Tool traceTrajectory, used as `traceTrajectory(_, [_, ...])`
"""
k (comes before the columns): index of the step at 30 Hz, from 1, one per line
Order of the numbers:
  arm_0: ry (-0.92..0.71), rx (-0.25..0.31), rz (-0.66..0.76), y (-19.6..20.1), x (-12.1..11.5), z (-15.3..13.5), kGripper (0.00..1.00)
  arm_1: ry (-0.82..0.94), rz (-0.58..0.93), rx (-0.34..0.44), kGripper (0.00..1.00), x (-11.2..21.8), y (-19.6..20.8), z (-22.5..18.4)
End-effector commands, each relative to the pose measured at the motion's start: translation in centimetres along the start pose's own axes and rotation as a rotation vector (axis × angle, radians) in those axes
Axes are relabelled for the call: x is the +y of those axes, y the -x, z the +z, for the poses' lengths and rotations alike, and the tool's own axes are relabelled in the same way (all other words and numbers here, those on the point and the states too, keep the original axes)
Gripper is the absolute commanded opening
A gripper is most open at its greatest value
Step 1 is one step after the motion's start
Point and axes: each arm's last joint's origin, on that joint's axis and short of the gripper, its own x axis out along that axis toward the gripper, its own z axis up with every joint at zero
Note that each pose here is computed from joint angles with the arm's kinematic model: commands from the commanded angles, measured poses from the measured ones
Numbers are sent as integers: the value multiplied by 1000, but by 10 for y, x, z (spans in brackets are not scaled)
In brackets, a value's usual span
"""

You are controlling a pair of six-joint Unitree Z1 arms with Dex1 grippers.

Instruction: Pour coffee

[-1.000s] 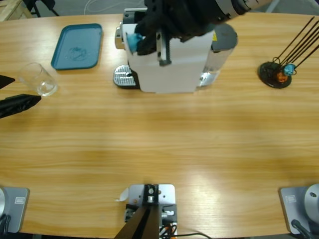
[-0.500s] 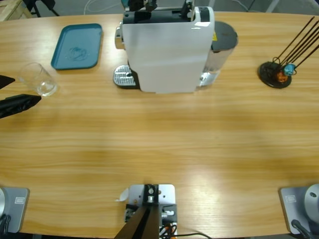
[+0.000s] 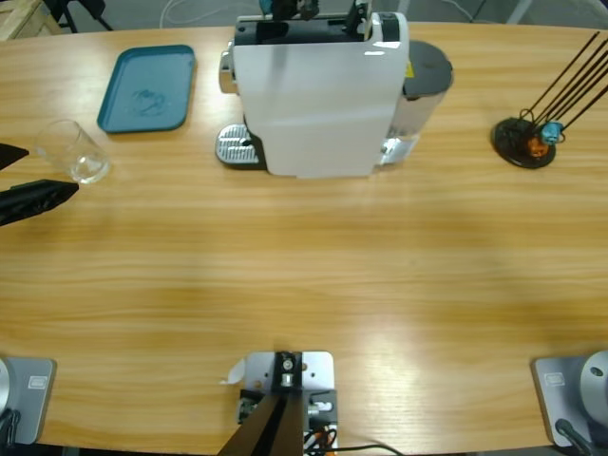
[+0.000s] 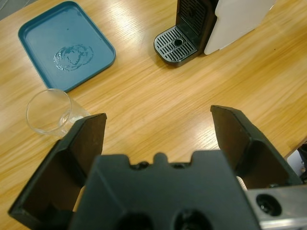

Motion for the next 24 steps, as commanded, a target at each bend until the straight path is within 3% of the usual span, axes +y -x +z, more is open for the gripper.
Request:
traceTrajectory(1, [4, 20, 7, -3, 1, -10, 941, -26, 82, 62, 71, 4, -43, -20])
traceTrajectory(21, [3, 21, 9, -3, 1, -10, 941, -32, 109, 77, 77, 6, -50, -15])
traceTrajectory(22, [3, 21, 9, -3, 1, -10, 941, -32, 111, 78, 124, 7, -49, -15])
traceTrajectory(23, [4, 20, 9, -3, 1, -10, 941, -35, 111, 80, 254, 7, -49, -14])
traceTrajectory(24, [4, 20, 9, -3, 1, -10, 941, -40, 111, 81, 288, 7, -49, -14])
